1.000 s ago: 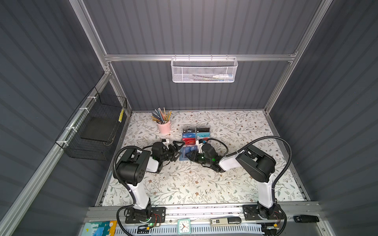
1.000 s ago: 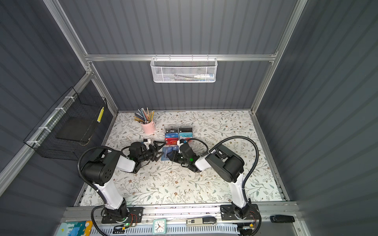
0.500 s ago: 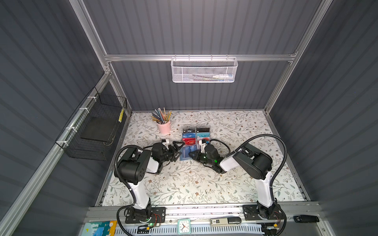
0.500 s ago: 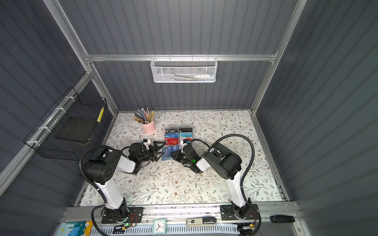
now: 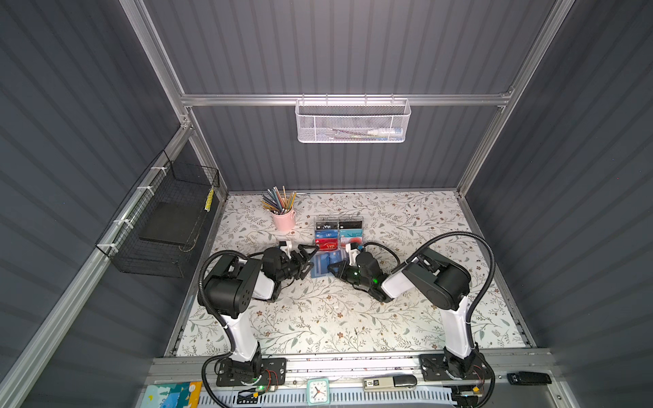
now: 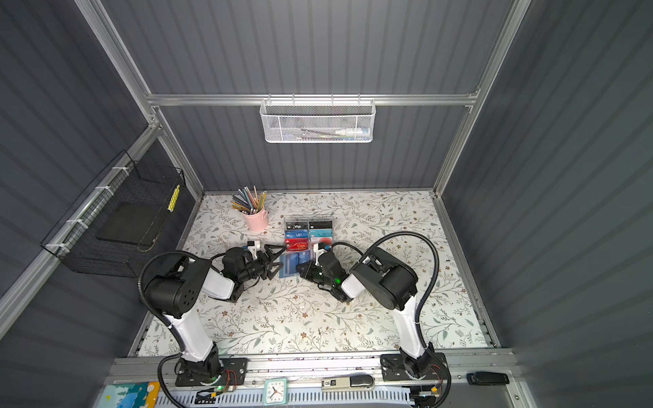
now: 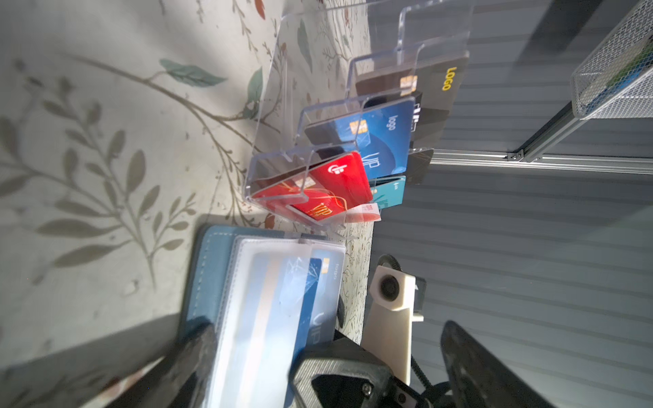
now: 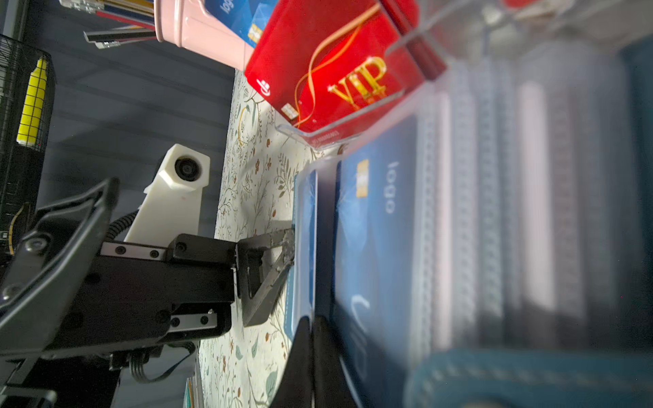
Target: Take the credit cards out of the card holder
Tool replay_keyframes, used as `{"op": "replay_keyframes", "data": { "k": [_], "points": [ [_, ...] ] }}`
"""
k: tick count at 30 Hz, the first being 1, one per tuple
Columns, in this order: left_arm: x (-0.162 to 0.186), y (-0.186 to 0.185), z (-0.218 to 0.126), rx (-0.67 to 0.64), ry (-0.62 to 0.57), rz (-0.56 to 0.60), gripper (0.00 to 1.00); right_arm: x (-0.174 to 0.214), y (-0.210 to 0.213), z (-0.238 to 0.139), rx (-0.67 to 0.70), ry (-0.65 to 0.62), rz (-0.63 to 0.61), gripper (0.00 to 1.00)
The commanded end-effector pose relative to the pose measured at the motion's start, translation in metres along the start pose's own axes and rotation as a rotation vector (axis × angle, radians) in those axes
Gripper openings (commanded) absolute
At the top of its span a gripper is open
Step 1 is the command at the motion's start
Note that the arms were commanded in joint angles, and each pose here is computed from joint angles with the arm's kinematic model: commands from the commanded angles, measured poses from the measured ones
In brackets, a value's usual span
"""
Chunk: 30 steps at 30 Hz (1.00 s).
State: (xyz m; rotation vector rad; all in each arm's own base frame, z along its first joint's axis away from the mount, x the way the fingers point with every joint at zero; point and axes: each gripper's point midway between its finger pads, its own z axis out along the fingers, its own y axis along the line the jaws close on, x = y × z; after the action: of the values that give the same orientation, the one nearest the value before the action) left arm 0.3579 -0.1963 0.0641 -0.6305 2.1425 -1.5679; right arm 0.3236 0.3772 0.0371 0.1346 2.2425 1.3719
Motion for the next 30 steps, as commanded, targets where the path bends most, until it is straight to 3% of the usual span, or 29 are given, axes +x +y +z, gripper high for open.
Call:
{"op": "replay_keyframes", "data": {
  "k": [1, 8, 21, 30],
  "points": [
    [0.028, 0.069, -0.01, -0.223, 0.05, -0.16, 1.0, -0.003, -0.002, -0.011, 0.02, -0.01, -0.031, 0.0],
    [0.024, 0.052, -0.012, -0.198, 0.047, -0.117, 1.0, -0.012, 0.004, -0.03, 0.015, -0.032, -0.064, 0.0],
    [0.023, -0.037, -0.018, -0.203, 0.069, 0.197, 1.0, -0.034, 0.024, -0.065, 0.027, -0.047, -0.134, 0.0],
    [0.027, -0.071, 0.004, -0.147, 0.096, 0.344, 0.96, -0.028, 0.066, -0.087, -0.153, 0.071, -0.131, 0.0]
  ]
}}
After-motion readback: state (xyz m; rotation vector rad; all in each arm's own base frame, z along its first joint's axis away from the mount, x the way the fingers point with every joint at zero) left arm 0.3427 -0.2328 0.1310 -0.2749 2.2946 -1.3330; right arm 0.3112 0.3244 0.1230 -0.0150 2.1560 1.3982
